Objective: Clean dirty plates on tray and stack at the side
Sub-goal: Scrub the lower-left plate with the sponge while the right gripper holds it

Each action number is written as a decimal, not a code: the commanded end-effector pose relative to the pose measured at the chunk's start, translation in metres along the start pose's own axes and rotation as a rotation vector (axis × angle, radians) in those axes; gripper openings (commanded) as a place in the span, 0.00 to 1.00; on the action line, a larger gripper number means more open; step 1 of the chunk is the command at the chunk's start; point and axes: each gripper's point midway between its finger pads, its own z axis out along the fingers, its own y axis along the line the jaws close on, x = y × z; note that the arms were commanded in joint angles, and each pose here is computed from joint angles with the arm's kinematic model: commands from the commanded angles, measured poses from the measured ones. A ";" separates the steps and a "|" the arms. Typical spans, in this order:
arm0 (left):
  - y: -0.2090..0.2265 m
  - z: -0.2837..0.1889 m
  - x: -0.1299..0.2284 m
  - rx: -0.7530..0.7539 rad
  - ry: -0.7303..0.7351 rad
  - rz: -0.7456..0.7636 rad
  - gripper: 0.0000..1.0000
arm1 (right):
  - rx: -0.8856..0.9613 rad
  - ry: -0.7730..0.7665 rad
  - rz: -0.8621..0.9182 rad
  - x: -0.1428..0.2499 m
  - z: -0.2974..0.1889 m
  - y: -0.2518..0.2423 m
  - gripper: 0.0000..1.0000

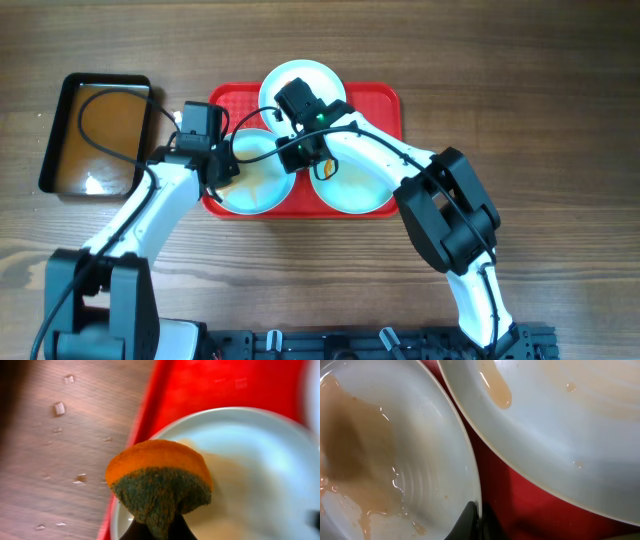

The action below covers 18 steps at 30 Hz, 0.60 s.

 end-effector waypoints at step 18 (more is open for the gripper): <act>0.027 0.051 0.054 -0.154 0.216 -0.002 0.04 | 0.009 0.039 -0.017 0.011 0.013 -0.003 0.04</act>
